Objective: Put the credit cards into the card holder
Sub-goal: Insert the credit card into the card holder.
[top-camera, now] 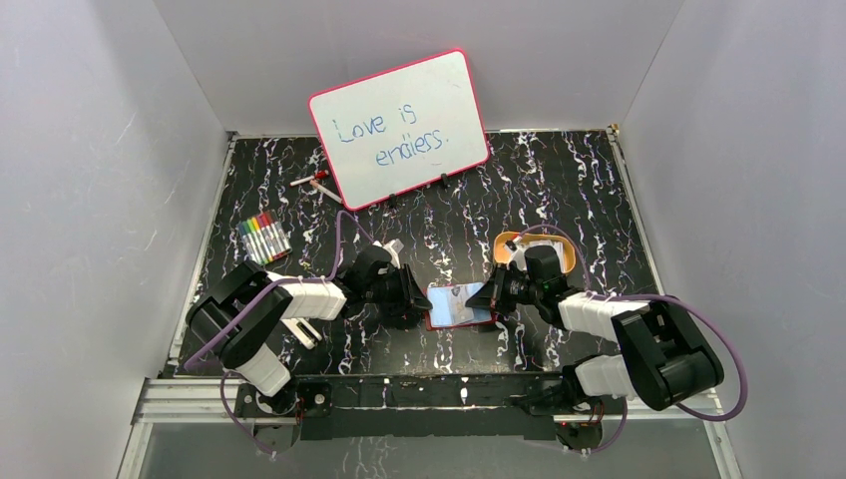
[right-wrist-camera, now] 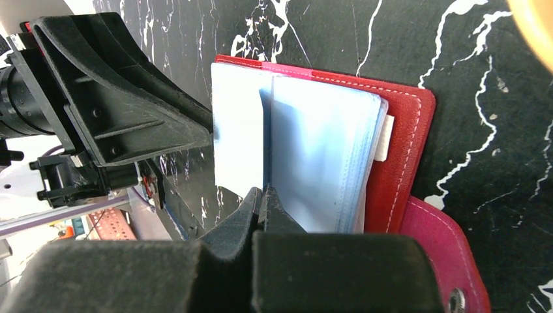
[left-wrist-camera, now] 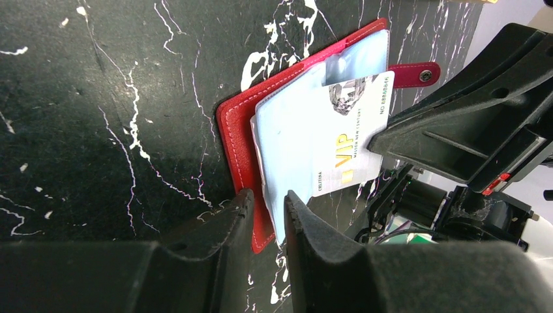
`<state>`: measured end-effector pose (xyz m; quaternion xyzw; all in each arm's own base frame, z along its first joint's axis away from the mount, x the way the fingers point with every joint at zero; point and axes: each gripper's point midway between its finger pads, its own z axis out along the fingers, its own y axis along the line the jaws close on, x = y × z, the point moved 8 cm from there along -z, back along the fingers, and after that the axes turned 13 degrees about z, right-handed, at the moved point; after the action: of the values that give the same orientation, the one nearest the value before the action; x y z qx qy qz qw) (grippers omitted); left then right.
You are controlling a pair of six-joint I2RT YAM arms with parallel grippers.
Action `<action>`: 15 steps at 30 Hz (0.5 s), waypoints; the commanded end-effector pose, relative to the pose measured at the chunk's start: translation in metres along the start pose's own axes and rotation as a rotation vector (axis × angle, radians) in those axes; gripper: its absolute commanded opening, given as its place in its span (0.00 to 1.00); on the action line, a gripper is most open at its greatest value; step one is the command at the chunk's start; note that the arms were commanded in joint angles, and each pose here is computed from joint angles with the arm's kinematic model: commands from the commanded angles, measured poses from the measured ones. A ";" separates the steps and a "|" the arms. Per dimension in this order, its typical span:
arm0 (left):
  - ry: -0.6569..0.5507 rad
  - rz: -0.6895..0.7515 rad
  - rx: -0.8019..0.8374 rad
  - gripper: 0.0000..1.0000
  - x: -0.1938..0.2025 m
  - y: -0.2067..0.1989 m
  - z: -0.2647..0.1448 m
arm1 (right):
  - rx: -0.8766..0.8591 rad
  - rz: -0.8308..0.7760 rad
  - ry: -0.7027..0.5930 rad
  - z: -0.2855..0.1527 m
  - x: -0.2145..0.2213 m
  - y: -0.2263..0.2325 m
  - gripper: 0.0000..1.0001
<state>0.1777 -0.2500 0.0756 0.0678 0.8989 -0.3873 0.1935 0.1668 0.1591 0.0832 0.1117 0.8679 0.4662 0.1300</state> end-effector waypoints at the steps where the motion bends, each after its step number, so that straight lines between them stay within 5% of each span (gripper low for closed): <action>1: 0.043 -0.008 -0.043 0.22 0.008 0.008 0.003 | -0.051 -0.004 -0.007 0.001 0.001 0.004 0.00; 15: 0.046 -0.012 -0.043 0.21 0.008 0.009 0.004 | -0.040 0.015 -0.122 -0.002 -0.002 -0.001 0.00</action>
<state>0.1783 -0.2510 0.0745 0.0667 0.8983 -0.3897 0.1916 0.1637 0.1573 0.0797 0.1405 0.8580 0.4728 0.1435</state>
